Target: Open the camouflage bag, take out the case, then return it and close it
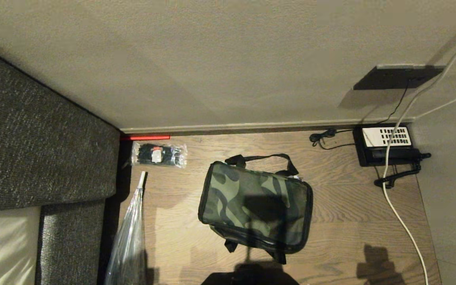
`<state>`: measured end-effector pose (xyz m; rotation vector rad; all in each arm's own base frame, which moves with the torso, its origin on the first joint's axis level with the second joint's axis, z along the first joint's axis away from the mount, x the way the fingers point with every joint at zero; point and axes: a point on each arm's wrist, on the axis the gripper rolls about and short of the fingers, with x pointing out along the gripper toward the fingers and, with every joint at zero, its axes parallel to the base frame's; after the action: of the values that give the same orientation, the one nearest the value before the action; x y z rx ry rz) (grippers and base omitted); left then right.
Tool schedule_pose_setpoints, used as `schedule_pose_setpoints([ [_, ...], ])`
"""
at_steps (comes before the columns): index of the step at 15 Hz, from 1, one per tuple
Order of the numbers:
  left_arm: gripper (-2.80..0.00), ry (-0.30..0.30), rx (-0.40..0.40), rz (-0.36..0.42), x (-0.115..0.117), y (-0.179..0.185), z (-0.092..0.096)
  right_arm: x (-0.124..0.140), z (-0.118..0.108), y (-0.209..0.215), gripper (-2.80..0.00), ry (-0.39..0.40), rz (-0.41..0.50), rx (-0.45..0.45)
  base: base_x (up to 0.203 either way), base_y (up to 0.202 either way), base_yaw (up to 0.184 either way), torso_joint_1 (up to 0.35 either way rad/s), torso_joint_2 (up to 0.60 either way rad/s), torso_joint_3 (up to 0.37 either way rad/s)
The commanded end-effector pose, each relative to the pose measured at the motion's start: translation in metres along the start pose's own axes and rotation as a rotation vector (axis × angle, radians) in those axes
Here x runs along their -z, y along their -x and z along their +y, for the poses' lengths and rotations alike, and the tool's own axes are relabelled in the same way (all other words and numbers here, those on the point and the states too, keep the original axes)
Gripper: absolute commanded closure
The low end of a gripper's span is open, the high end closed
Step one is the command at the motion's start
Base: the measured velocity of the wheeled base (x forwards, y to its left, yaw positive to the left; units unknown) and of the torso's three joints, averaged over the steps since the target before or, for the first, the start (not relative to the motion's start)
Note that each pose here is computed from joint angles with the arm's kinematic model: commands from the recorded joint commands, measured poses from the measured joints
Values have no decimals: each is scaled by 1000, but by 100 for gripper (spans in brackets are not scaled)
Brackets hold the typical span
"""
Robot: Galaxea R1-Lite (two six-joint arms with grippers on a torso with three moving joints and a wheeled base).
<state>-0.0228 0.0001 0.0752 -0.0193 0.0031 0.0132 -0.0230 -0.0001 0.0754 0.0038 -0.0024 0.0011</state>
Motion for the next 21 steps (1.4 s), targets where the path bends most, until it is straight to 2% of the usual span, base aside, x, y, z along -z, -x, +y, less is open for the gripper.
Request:
schedule_pose_setpoints([
  [1,0,1,-1,3,1,0,0,0,0,0,0,-1,-1,-1,0,0,0,1,1,201],
  [21,0,1,-1,3,1,0,0,0,0,0,0,-1,-1,0,0,0,0,2,2,204],
])
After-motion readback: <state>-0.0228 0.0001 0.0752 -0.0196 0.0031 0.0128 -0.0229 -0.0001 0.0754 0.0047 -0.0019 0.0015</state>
